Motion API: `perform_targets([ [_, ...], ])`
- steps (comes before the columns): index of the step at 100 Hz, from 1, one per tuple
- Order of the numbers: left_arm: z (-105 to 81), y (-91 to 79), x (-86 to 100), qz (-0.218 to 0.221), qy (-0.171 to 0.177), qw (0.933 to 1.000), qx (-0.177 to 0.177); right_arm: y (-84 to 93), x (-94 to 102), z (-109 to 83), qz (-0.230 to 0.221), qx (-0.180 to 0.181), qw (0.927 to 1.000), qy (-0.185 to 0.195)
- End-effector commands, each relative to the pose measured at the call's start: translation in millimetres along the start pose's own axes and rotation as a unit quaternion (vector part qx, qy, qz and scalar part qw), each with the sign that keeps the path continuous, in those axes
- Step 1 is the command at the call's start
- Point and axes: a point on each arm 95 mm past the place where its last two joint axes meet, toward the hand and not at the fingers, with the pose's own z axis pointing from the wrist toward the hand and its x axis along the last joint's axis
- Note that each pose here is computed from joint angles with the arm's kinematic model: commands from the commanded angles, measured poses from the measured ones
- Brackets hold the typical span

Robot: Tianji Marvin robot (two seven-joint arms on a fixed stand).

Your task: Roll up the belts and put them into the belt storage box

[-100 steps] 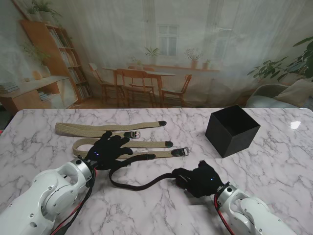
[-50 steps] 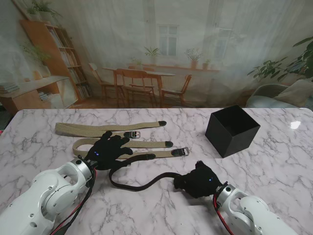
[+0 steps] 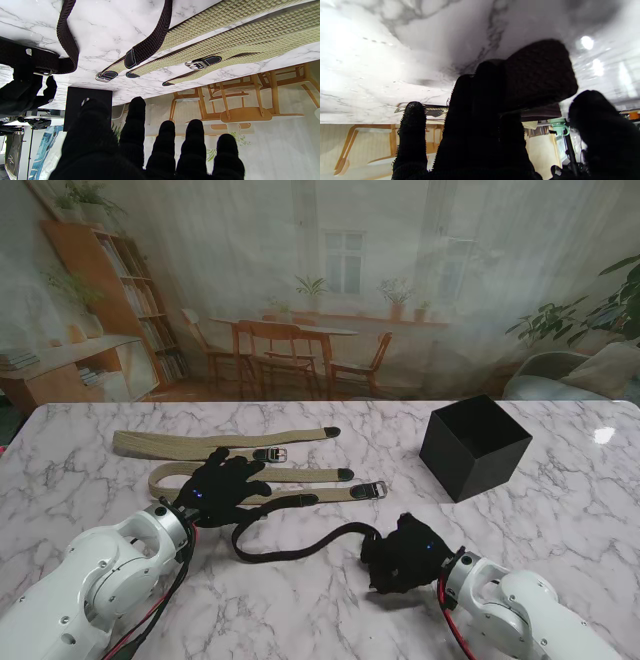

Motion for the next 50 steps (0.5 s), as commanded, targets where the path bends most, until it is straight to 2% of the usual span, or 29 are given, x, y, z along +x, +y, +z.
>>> perform_targets([
  [1,0.4,1.8,0.8,0.000,0.002,1.0000,-0.007,1.8,3.4,-4.5,-0.010,0.012,0.9998,0.009],
  [28,0.4,1.7,0.4,0.001,0.001,1.0000,-0.006,12.3,4.3,-13.1,-0.008,0.081,0.9966,0.015],
  [50,0.4,1.6,0.4,0.001,0.001,1.0000,-0.006,11.3,3.1,-14.5,-0.025,0.101,0.9945,0.007],
])
